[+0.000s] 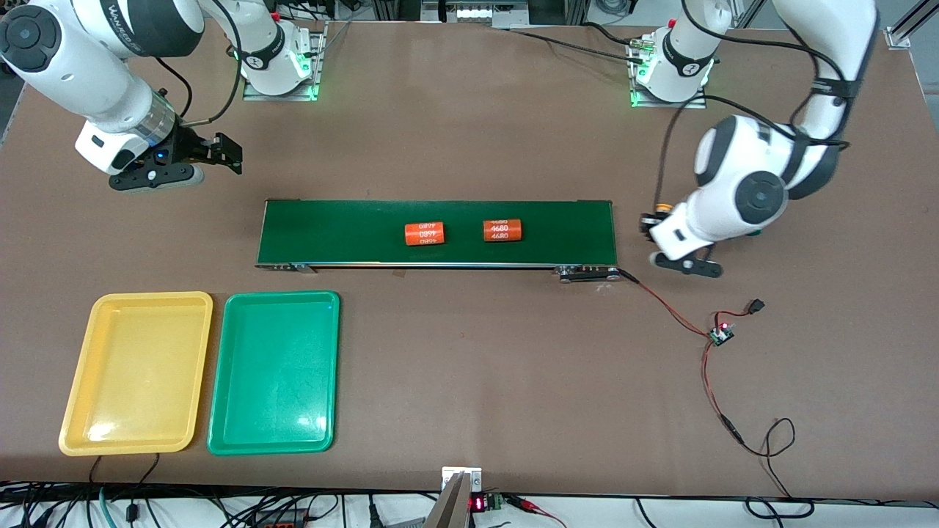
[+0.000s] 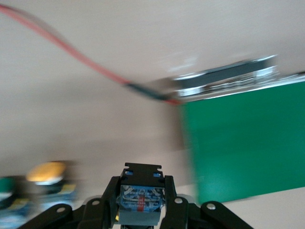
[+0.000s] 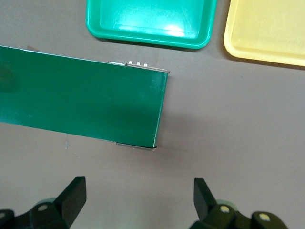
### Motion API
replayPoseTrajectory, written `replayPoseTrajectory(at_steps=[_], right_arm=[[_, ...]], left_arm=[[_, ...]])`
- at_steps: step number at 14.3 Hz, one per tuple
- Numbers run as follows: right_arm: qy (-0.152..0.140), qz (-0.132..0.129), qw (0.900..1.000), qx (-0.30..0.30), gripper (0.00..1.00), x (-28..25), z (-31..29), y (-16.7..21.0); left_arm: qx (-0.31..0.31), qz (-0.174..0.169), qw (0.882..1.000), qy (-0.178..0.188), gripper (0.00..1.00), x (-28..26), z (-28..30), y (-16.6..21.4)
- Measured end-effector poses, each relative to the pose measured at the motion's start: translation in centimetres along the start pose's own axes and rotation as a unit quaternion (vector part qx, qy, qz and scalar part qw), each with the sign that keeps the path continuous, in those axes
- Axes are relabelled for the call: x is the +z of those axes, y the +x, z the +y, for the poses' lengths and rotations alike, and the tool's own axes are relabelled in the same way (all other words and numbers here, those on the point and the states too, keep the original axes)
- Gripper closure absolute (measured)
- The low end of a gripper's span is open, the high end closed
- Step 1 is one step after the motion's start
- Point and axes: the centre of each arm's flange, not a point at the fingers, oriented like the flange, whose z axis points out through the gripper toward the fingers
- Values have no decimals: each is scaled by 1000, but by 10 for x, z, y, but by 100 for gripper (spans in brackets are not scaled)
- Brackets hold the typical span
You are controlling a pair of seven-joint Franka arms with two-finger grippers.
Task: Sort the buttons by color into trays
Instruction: 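Place the yellow-capped button on the conveyor belt with the left gripper, then grasp the second yellow-capped button with the left gripper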
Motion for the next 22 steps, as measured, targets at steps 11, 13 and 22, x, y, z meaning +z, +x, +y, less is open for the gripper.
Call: replayPoseTrajectory(at_steps=[11, 13, 22], right_arm=[[-1, 21, 1000, 2, 0, -4, 2, 4], [-1, 34, 999, 2, 0, -4, 2, 7], [-1, 39, 999, 3, 0, 3, 3, 6]], left_arm=[[-53, 28, 998, -28, 35, 48, 93, 12], [-58, 27, 998, -26, 16, 23, 86, 11], [-109, -49, 992, 37, 0, -2, -136, -5]])
